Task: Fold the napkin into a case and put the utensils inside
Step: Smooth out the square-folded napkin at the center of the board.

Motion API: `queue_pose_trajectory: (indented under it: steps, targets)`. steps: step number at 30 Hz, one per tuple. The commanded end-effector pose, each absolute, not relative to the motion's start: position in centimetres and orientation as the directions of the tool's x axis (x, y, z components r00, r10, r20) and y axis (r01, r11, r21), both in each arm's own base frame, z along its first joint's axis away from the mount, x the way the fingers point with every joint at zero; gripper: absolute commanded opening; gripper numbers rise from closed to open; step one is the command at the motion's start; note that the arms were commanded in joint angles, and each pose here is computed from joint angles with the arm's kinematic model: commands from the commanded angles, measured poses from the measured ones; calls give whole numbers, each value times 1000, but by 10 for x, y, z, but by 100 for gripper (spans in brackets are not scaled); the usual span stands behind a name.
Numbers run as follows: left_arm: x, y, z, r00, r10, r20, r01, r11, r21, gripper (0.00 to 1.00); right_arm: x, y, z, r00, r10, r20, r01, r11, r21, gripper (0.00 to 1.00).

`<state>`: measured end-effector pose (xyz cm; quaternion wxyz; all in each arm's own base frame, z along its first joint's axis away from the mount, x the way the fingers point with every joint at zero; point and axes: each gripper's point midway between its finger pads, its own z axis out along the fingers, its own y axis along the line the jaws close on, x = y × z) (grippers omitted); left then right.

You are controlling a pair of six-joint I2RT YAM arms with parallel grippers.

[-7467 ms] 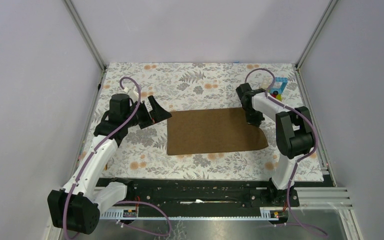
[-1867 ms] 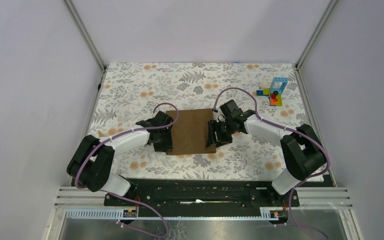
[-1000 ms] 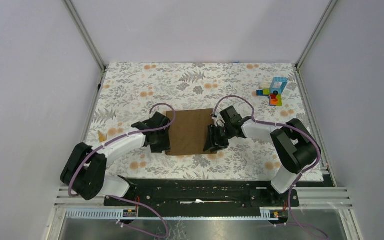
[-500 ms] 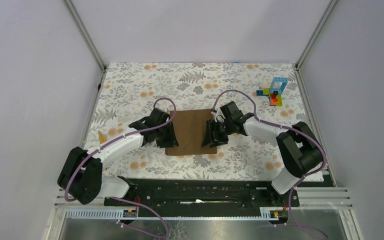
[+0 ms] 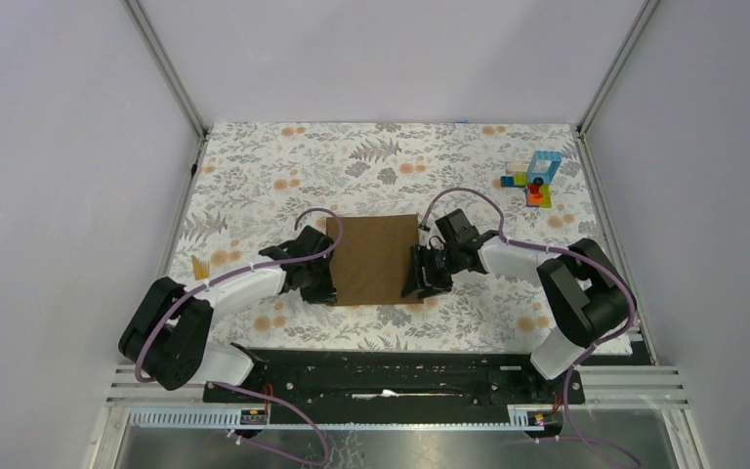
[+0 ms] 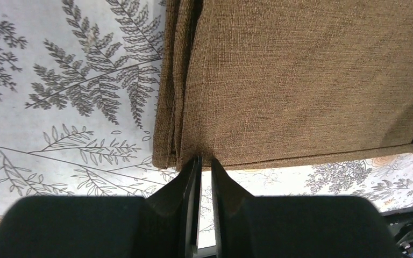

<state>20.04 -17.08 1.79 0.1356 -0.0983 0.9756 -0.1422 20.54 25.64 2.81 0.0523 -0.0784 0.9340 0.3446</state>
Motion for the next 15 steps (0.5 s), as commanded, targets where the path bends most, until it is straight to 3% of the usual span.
queue_pose_trajectory:
  steps: [1,5,8,15]
  targets:
    - [204,-143,21,-919,-249,-305,-195,961,-197,21,210,248,37,-974,-113,-197,-211,774,597,60]
    - [220,-162,51,-908,-242,-342,-145,947,-286,33,229,259,64,-955,-116,-272,-264,750,607,65]
    - [235,-183,72,-900,-235,-367,-91,925,-369,44,238,269,68,-955,-124,-268,-271,731,627,66]
    - [258,-203,66,-902,-226,-368,-63,912,-405,49,253,291,71,-959,-106,-262,-264,673,691,67]
